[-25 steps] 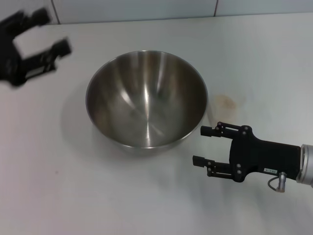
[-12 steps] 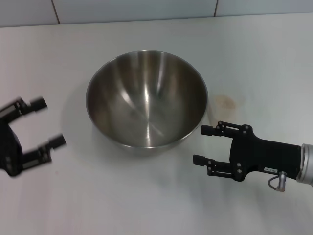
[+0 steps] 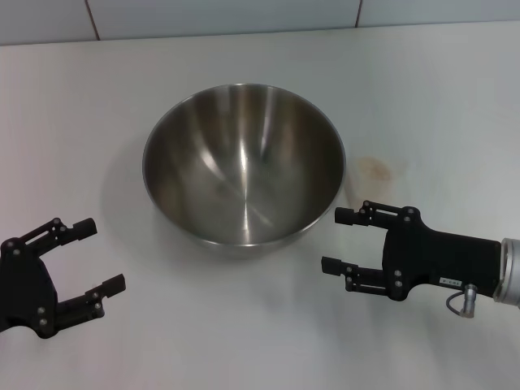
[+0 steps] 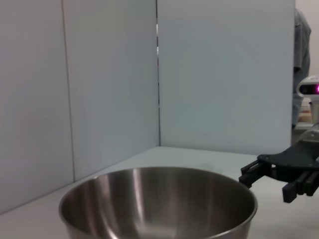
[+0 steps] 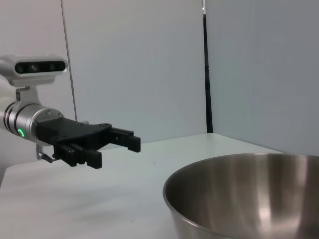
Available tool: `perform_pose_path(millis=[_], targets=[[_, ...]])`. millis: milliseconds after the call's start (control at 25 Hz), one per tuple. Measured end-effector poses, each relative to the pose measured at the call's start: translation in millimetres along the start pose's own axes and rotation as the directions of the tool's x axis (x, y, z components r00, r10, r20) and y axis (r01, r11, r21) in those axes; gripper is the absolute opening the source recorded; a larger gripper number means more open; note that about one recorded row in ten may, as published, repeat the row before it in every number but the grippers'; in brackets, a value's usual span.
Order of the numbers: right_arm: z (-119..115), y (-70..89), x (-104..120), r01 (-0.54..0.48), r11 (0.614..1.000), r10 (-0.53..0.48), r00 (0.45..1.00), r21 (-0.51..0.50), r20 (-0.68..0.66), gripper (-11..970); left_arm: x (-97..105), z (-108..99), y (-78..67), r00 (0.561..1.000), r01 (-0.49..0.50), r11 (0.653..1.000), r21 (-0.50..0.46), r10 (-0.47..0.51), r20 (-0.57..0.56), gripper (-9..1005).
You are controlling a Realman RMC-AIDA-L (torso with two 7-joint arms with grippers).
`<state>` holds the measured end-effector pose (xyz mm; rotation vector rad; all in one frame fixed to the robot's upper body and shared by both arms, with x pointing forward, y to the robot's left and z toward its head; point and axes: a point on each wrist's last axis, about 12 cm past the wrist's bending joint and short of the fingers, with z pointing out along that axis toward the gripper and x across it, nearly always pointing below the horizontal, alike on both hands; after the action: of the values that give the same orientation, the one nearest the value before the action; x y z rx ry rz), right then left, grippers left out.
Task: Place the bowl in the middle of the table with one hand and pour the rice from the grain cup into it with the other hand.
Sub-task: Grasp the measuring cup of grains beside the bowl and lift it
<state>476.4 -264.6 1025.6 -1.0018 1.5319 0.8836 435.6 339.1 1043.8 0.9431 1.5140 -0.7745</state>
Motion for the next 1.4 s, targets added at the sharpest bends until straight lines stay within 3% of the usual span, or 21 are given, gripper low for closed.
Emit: perform_pose_path(millis=[640,960,1000,1160,1200,1240,1280,1360,1400], targets=[[-2.7,2.6,2.4,-0.003,1.0,0.003,1.0,0.007,-0.001,719,0.9,2.1,1.8,1.0,0.009,1.0,-0.007,-0.009,-0.008,813],[-25.0,29.0,4.1,0.033,0.985,-0.069,0.975,0.17,0.209,721,-2.8,6.1,7.1,1.0,0.029,1.0,0.001,-0.029,-0.003,813],[-30.0,36.3,5.1,0.025,0.972,-0.086,0.961,0.232,0.261,721,-3.1,6.3,7.7,0.999,0.032,0.999,0.001,-0.032,-0.004,813],[-34.5,47.5,8.4,0.003,0.945,-0.112,0.942,0.326,0.316,719,-3.6,6.5,8.6,0.999,0.032,0.999,0.002,-0.032,-0.004,813],[-37.3,53.8,10.9,-0.013,0.917,-0.135,0.931,0.398,0.34,719,-3.7,6.6,8.7,0.999,0.032,0.999,0.002,-0.032,-0.004,813],[-37.3,53.8,10.9,-0.013,0.917,-0.135,0.931,0.398,0.34,720,-3.9,6.7,8.9,0.999,0.033,0.999,0.003,-0.033,-0.004,813],[-39.6,59.7,13.4,-0.032,0.883,-0.155,0.922,0.469,0.356,720,-4.0,6.8,8.9,0.999,0.035,0.999,0.003,-0.035,-0.003,813],[-40.6,62.4,14.9,-0.042,0.861,-0.166,0.919,0.506,0.359,721,-4.1,6.6,9.1,0.999,0.037,0.999,0.003,-0.037,-0.003,813],[-42.0,67.0,18.2,-0.064,0.815,-0.181,0.916,0.576,0.358,721,-4.3,6.2,9.3,0.999,0.04,0.999,0.003,-0.04,-0.003,813]])
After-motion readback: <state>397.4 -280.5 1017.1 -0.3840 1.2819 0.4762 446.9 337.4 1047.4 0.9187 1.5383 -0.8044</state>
